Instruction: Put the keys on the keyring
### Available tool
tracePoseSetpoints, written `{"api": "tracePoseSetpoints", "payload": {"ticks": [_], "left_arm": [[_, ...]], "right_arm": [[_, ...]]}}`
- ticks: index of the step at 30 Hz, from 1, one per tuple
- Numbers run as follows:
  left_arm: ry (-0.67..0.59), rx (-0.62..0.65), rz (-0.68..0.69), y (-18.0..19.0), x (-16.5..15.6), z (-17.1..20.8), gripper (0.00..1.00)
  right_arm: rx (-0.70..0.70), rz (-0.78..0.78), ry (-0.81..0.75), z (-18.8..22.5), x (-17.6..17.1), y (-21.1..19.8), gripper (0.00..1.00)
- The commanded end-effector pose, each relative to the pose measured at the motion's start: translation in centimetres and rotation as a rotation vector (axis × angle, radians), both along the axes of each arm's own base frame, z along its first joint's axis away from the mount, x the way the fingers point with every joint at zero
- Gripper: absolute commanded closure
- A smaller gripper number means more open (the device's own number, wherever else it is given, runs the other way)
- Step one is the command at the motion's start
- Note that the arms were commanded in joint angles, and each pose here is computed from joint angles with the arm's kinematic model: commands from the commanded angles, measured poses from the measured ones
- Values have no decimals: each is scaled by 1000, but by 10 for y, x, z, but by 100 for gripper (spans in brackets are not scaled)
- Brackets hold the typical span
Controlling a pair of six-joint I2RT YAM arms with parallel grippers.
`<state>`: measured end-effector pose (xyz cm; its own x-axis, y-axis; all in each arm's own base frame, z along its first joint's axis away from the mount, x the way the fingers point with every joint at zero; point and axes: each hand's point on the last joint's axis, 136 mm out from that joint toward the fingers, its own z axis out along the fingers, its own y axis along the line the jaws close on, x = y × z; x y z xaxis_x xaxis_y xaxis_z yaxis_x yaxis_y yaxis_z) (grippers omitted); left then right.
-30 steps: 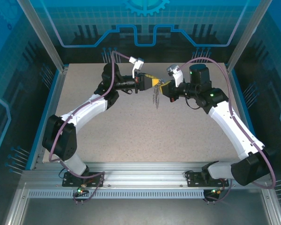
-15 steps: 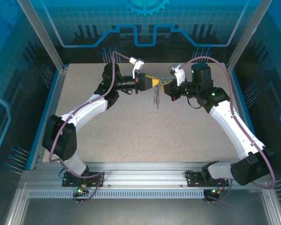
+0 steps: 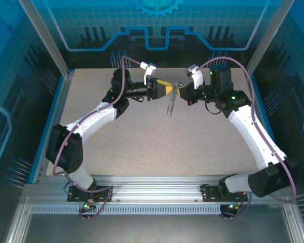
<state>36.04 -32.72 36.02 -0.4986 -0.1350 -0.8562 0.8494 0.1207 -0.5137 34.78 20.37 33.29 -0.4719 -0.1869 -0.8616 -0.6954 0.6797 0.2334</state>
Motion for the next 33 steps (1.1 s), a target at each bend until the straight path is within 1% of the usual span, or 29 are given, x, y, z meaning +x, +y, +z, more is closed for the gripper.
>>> {"api": "tracePoseSetpoints", "payload": {"ticks": [1,5,9,15,18,24,29,33], "left_arm": [[-36,-11,40,9,-2,11,55],[-22,-20,78,17,2,8,46],[-1,-42,124,30,6,4,43],[22,-43,186,48,8,-9,42],[47,-43,207,59,12,-16,42],[59,-21,250,79,18,-26,41],[77,4,267,85,29,-38,41],[100,15,265,84,35,-48,41]], "right_arm": [[-17,-27,19,-2,10,-6,100],[-31,-42,42,-12,22,-8,100],[-49,-50,69,-25,35,-8,100],[-67,-51,111,-45,64,-2,100],[-72,-42,131,-54,85,5,100],[-45,-22,176,-71,136,27,100],[-31,-51,231,-102,182,36,100],[-21,-99,288,-134,205,30,100]]}}
